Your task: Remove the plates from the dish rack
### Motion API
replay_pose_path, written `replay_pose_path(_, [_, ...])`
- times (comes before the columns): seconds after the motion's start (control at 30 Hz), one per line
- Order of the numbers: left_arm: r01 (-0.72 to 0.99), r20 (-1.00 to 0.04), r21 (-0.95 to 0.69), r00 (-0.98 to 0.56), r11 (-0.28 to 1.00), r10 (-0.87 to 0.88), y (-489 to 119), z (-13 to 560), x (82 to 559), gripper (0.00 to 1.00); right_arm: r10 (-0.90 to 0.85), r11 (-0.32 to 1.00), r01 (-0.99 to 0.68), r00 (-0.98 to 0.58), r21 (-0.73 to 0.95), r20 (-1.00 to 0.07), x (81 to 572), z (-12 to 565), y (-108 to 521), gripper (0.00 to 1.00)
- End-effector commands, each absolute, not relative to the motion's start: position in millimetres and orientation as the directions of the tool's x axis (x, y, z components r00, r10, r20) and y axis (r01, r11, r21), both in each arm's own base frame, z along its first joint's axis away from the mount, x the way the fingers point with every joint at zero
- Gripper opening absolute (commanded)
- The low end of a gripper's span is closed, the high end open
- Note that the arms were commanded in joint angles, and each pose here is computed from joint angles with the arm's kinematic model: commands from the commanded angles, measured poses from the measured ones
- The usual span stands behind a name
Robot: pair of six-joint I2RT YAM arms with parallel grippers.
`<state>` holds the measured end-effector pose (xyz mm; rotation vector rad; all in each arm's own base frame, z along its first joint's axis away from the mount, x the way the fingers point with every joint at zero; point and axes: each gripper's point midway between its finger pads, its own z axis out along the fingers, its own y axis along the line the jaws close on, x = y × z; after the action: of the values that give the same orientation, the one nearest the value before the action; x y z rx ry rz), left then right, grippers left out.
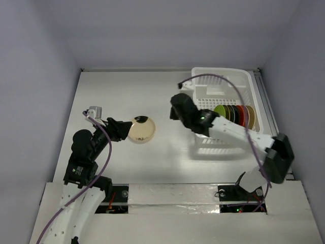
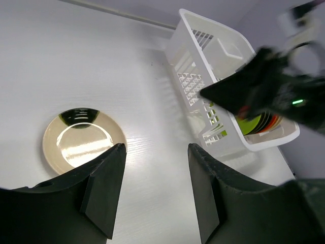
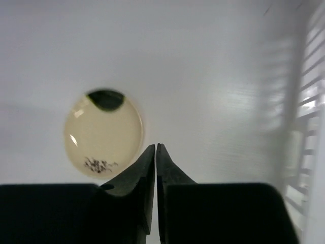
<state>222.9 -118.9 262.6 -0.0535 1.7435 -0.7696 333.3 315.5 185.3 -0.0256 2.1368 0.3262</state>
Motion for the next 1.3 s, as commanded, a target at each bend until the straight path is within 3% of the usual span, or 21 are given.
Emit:
replay_pose_path(0.0, [0.384,-0.861,-0.506,-0.280,0.772,-0.425,-120.0,277.7,223.7,0.49,0.162,0.985,0.014,-0.412,0.172,-0.897,338.4,245.5,235.0,0.00])
replay_pose_path(0.2, [0.387,-0.860,-0.507,-0.280,0.770,-0.426,-120.4,277.8,223.0,0.48,0.164,0.968,0.245,-0.434,0.060,-0.886,336.7,227.0,115.7,0.00])
replay_pose_path(0.43, [0.387,-0.860,-0.508,-0.282,0.770,-0.425,-120.7,277.4,223.4,0.49,0.134,0.946,0.323,-0.492,-0.037,-0.860,336.3,210.1,66.8,0.15])
replay_pose_path(0.63, [0.385,-0.861,-0.506,-0.279,0.772,-0.425,-119.9,278.1,223.5,0.49,0.102,0.942,0.318,-0.565,-0.103,-0.819,343.6,189.5,58.4,0.23])
replay_pose_path(1.03, [0.386,-0.861,-0.506,-0.279,0.771,-0.425,-120.1,278.1,223.0,0.48,0.102,0.919,0.363,-0.591,-0.151,-0.800,339.9,182.5,47.1,0.24])
replay_pose_path(1.27, [0.390,-0.861,-0.506,-0.277,0.769,-0.426,-120.5,279.2,222.6,0.48,0.131,0.945,0.322,-0.538,-0.059,-0.833,330.9,202.5,52.4,0.24])
